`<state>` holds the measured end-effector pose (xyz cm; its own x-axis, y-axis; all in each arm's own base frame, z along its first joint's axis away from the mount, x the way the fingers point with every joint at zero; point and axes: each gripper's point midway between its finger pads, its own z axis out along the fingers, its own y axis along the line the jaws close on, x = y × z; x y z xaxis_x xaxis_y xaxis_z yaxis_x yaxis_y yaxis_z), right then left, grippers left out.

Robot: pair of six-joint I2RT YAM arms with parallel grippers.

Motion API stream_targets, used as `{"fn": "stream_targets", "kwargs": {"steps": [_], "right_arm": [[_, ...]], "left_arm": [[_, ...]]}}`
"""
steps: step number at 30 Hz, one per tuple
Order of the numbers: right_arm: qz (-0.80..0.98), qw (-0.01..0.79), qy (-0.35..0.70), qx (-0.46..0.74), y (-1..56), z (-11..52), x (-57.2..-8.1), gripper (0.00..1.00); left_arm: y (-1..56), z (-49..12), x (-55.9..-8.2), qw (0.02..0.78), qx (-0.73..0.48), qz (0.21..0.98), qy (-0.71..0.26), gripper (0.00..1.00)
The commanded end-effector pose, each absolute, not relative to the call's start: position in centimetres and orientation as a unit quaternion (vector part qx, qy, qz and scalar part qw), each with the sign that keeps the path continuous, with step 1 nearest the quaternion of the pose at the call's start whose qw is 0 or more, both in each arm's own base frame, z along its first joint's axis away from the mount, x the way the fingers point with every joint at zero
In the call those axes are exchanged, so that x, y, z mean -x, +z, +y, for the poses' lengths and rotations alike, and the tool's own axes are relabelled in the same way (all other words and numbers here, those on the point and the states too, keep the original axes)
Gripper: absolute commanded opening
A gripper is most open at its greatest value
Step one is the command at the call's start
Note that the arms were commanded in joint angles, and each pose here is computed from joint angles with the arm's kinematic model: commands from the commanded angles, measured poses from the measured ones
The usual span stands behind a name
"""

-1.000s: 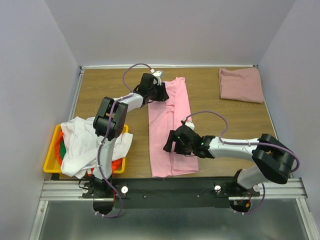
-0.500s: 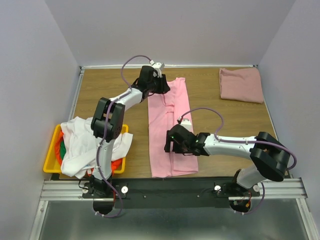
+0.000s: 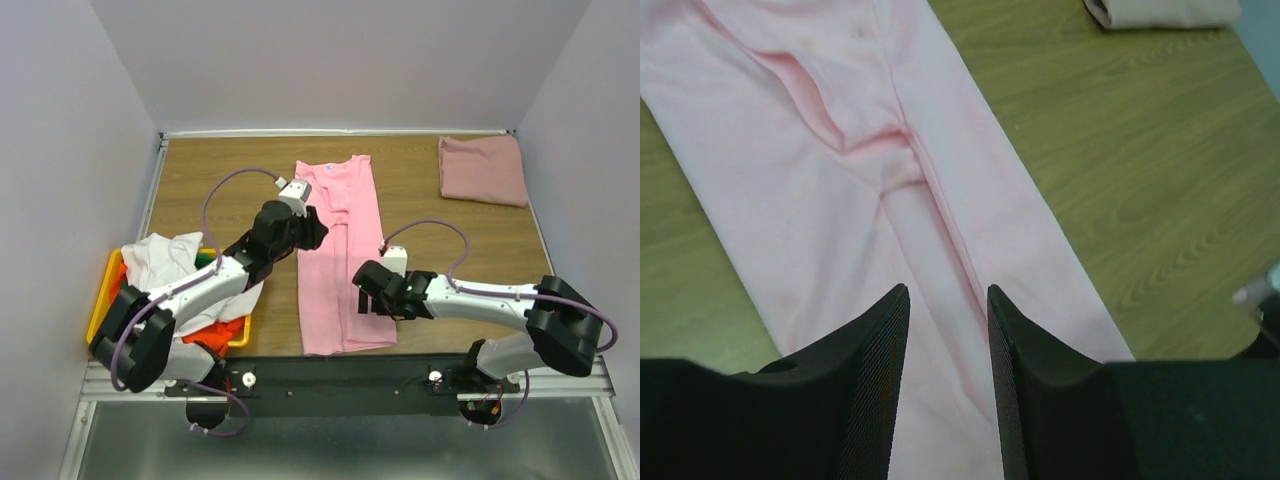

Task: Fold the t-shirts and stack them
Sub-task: Fold the tshirt

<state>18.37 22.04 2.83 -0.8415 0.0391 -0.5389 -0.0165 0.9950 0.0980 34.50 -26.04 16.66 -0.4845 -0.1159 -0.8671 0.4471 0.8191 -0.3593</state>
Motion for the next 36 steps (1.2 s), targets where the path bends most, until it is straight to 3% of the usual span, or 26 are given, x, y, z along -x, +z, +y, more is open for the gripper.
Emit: {"fn": "stream_targets", "kwargs": {"steps": [1, 9, 14, 36], "right_arm": [[0.959, 0.281, 0.017, -0.021, 3.2, 18.8, -16.8, 0.86], [0.973, 0.226, 0.041, -0.033, 2.3, 16.9, -13.2, 0.79], [0.975, 0.205, 0.073, -0.039, 2.3, 17.1, -11.7, 0.75], [0.982, 0.169, 0.081, -0.034, 1.2, 17.2, -9.4, 0.48]], "left_arm": [[14.7, -24.0, -30.5, 0.490, -0.060, 0.827, -0.269, 0.45], [12.4, -22.3, -22.8, 0.425, -0.034, 0.840, -0.336, 0.45], [12.7, -21.8, -19.7, 0.403, -0.004, 0.831, -0.383, 0.39], [7.5, -22.6, -11.8, 0.290, -0.012, 0.903, -0.317, 0.37]]}}
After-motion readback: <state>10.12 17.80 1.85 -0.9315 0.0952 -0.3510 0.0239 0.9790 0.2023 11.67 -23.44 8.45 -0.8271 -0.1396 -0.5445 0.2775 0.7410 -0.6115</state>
